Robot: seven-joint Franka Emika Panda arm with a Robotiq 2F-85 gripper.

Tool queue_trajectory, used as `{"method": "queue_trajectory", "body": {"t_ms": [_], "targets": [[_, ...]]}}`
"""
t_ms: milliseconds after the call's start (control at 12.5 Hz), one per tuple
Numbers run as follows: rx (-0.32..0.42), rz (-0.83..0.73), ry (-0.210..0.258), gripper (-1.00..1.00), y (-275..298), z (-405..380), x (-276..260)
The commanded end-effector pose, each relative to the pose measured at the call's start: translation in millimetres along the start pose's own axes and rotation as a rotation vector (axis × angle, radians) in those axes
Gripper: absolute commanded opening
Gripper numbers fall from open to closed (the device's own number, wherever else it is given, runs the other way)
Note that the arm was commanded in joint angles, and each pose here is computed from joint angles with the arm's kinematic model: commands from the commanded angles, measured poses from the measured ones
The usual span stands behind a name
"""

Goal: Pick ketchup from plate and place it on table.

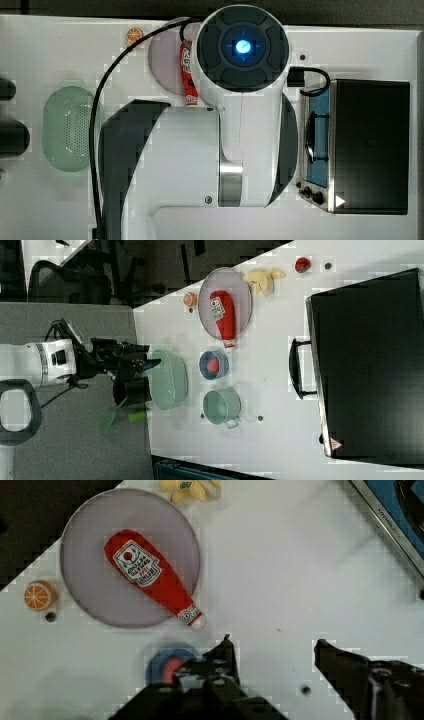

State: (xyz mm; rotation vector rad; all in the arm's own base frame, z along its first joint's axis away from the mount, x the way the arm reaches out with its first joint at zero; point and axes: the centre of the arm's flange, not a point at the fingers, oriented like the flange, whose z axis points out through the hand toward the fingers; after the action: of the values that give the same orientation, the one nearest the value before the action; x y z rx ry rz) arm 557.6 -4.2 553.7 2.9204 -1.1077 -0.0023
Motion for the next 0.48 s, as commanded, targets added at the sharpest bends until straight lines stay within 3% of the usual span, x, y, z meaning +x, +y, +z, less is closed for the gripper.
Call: {"method": "queue_trajectory", "body": {"t_ms": [80, 240, 480], "targets": [[0.014, 0.111, -0.032, 0.60, 49, -76, -32], [0.014, 0.109, -0.033, 1.00, 48, -75, -31], [0.003, 0.091, -0.046, 1.00, 36, -59, -24]]}}
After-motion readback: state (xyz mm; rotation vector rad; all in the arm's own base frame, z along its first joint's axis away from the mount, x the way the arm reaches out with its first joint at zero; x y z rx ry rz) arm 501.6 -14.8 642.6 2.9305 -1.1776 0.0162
